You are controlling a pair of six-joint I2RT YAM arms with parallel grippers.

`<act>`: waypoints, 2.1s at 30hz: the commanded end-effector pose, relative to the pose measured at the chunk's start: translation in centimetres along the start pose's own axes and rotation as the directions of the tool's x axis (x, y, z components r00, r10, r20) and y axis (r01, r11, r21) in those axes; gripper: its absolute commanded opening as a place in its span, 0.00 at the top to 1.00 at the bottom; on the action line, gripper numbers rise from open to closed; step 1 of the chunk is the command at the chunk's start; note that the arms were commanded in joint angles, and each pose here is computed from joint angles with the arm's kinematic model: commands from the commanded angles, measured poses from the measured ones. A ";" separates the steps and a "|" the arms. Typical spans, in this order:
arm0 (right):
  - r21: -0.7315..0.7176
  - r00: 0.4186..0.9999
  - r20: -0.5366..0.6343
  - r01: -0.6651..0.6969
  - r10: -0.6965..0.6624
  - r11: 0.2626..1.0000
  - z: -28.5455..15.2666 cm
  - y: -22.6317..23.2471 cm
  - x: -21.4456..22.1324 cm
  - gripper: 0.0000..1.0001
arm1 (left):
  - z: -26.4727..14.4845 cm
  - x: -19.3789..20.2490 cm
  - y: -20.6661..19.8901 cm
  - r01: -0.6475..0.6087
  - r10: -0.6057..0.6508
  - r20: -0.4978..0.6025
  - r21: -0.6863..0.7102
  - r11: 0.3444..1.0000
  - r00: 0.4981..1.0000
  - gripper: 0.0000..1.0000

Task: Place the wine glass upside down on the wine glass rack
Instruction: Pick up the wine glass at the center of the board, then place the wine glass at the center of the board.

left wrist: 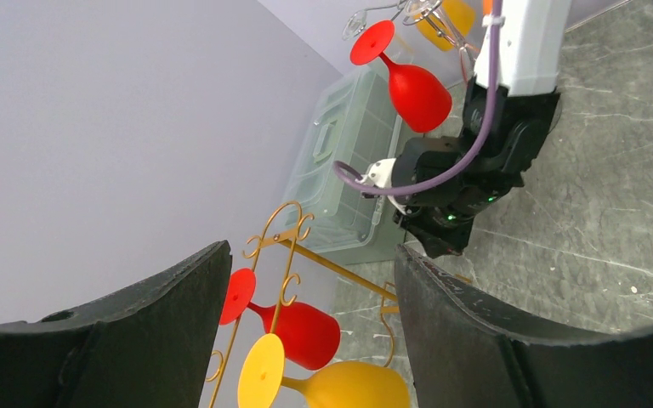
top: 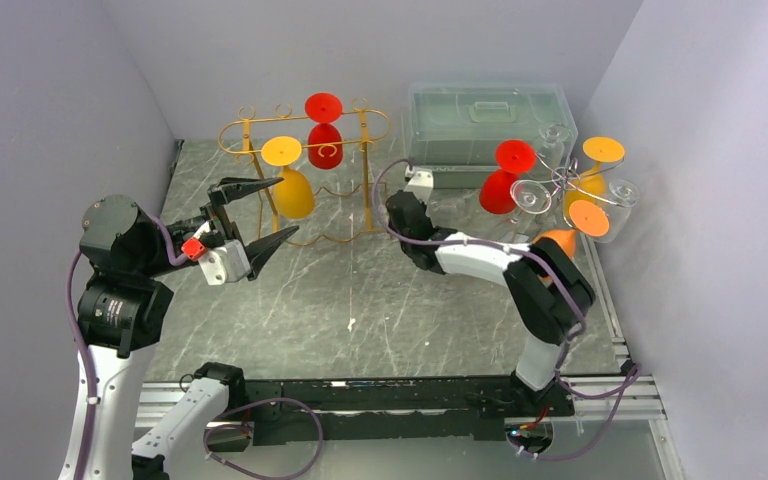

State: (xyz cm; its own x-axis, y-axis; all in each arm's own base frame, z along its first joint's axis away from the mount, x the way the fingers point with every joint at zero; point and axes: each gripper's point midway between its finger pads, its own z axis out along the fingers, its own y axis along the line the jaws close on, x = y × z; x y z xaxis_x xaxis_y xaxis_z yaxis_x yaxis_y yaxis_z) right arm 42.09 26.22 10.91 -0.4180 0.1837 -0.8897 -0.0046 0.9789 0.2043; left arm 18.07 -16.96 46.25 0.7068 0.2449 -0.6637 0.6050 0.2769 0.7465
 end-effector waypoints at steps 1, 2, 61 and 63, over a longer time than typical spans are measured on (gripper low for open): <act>-0.015 0.995 0.060 -0.078 0.079 0.997 -3.8 0.8 -2.5 1.00 | 0.0 -0.2 0.1 -0.018 0.018 0.008 0.001 1.000 1.000 0.25; -0.021 0.995 0.050 -0.085 0.086 0.996 -4.7 0.9 -2.3 1.00 | 0.0 -0.2 0.1 -0.018 0.018 0.008 0.001 1.000 1.000 0.25; -0.575 0.789 -0.574 -0.579 0.220 0.578 -23.5 14.7 2.8 0.24 | 0.0 -0.2 0.1 -0.018 0.018 0.008 0.001 1.000 1.000 0.25; -0.583 0.807 -0.557 -0.549 0.198 0.599 -23.4 14.3 3.3 0.23 | 0.0 -0.2 0.1 -0.018 0.018 0.008 0.001 1.000 1.000 0.25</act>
State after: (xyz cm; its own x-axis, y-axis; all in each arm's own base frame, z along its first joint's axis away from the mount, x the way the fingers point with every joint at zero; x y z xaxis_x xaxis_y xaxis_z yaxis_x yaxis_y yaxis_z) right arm 18.31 39.54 20.04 -0.8945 0.2934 -0.3375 -0.2242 0.3587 0.9061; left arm 18.08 -16.95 46.25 0.7065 0.2450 -0.6639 0.6052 0.2772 0.7463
